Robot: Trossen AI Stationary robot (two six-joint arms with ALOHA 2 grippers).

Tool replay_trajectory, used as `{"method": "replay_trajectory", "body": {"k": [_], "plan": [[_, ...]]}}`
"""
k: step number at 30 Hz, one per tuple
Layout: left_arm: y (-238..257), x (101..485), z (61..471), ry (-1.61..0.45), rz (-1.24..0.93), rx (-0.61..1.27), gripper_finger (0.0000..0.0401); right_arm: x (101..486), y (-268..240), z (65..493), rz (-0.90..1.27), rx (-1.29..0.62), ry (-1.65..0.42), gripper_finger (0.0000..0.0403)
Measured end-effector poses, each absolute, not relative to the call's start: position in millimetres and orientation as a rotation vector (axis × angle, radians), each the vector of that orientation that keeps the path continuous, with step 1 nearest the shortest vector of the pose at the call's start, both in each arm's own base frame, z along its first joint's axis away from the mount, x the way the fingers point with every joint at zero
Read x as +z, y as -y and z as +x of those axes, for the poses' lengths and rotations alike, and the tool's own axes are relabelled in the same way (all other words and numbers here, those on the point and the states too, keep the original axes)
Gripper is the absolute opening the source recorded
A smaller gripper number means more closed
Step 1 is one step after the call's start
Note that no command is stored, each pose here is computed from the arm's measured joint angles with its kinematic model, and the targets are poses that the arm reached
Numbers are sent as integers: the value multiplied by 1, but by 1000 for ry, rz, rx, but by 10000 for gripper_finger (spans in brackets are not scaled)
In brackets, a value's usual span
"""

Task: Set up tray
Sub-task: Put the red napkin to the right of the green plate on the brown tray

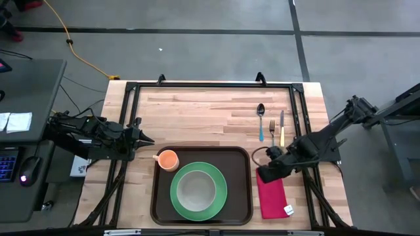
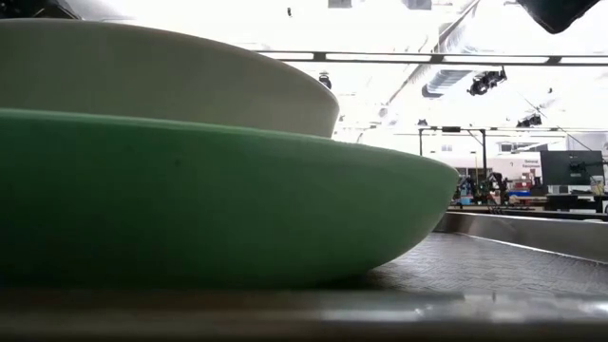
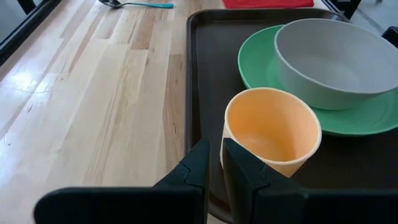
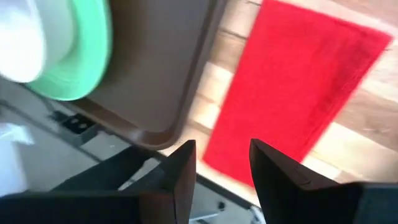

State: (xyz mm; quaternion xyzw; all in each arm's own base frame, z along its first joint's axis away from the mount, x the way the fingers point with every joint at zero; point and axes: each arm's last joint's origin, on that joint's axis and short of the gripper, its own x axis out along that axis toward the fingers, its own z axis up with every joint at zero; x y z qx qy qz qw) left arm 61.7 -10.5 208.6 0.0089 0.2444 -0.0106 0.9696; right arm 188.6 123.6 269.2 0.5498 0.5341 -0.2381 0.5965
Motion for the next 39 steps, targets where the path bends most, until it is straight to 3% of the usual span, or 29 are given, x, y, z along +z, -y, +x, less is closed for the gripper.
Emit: {"method": "replay_trajectory", "body": {"k": [18, 39], "plan": [[10, 209, 62, -494, 19, -22, 74, 243, -148, 224, 1191, -590, -1349, 129], [11, 209, 62, -493, 15, -22, 74, 244, -147, 227, 1174, -595, -1265, 129]]}}
